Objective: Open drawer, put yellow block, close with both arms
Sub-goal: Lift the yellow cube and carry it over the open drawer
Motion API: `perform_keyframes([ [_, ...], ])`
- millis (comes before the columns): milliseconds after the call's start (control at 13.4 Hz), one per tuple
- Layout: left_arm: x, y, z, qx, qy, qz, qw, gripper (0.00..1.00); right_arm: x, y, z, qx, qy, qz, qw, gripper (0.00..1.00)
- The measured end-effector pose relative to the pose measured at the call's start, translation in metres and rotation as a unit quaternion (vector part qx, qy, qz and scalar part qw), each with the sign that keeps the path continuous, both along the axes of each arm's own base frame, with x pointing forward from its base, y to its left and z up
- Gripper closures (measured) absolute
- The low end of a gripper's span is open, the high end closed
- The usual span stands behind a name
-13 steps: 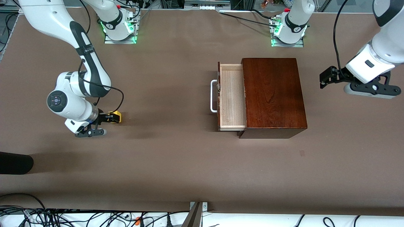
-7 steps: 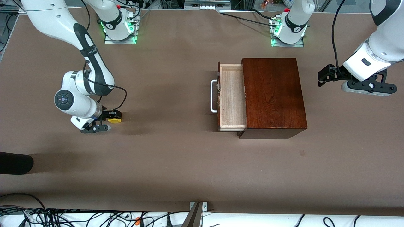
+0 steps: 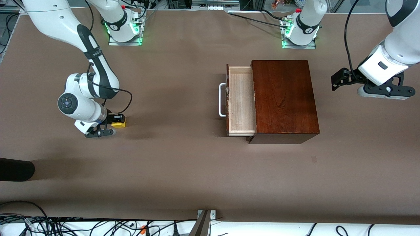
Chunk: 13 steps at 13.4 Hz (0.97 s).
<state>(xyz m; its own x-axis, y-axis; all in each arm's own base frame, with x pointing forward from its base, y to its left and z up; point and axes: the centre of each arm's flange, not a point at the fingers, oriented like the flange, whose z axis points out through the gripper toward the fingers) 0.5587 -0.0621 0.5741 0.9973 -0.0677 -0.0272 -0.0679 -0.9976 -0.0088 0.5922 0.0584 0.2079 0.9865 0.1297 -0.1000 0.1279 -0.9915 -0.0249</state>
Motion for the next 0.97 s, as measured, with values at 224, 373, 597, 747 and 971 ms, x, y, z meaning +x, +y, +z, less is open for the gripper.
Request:
perform_keyframes([
  [224, 0.0, 0.001, 0.001, 0.0, 0.0, 0.005, 1.0, 0.0, 0.012, 0.022, 0.031, 0.012, -0.03, 0.049, 0.998, 0.45],
  [373, -0.001, 0.001, 0.003, 0.0, 0.001, 0.005, 1.0, 0.0, 0.017, 0.065, 0.069, 0.021, -0.04, 0.087, 0.995, 0.45],
  [597, -0.003, 0.001, 0.007, 0.001, 0.005, 0.005, 1.0, 0.0, 0.012, 0.159, 0.12, 0.036, -0.054, 0.163, 0.985, 0.45],
  [747, -0.003, 0.002, 0.007, 0.001, 0.006, 0.006, 1.0, 0.0, -0.009, 0.246, 0.15, 0.034, -0.075, 0.242, 0.967, 0.45],
  [971, -0.003, 0.003, 0.007, 0.001, 0.006, 0.007, 1.0, 0.0, -0.064, 0.37, 0.195, 0.033, -0.094, 0.345, 0.933, 0.45],
])
